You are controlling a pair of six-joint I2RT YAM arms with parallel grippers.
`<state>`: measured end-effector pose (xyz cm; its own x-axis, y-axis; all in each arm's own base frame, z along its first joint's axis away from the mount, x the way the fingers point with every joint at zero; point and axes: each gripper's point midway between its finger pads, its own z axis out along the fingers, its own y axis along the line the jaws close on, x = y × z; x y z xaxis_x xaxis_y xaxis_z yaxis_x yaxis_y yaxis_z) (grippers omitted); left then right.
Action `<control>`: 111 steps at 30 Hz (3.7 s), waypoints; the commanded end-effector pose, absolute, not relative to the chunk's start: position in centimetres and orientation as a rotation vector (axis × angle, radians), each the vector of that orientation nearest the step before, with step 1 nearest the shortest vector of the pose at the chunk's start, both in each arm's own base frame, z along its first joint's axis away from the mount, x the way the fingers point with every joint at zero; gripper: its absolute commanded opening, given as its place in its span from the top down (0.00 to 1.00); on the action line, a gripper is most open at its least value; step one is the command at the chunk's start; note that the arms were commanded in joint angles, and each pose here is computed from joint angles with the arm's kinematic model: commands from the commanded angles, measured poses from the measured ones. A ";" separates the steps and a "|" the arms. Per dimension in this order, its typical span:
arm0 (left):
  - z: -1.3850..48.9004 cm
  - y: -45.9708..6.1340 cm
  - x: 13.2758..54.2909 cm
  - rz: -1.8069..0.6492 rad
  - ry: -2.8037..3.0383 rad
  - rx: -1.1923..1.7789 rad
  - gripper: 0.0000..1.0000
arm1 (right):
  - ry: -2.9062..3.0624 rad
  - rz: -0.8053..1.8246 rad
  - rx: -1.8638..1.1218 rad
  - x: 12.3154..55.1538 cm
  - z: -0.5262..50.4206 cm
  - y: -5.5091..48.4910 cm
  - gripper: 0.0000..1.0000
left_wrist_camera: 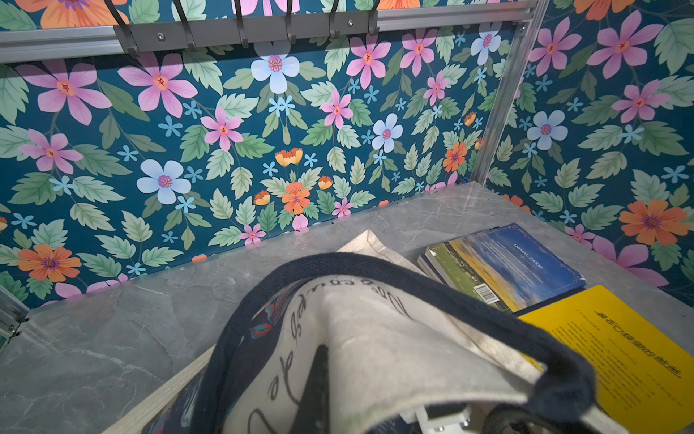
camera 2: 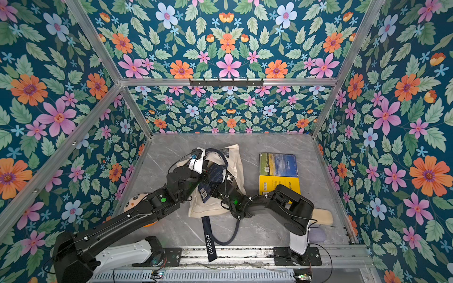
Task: Take out the books from the canvas bag
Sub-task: Pick up the book from the canvas bag, then place the book on the book.
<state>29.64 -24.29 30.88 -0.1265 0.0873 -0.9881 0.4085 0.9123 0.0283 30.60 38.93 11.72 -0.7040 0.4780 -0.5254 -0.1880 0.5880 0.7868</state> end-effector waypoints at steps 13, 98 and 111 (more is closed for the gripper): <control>31.6 -23.8 30.6 -0.235 1.680 0.325 1.00 | 2.029 1.267 -0.128 25.6 16.5 39.3 1.00; 31.6 -20.2 32.6 -0.120 1.682 0.141 1.00 | 1.649 0.699 1.131 42.4 13.4 3.8 1.00; 31.6 -20.3 32.6 -0.123 1.682 0.149 1.00 | 1.761 0.794 1.242 41.6 9.9 4.2 0.90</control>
<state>32.52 -20.24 30.41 -0.1468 0.0702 -0.9867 0.1694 0.9845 0.0448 42.16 3.37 10.67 -0.1225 0.9411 -0.3152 0.4093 0.3372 0.8478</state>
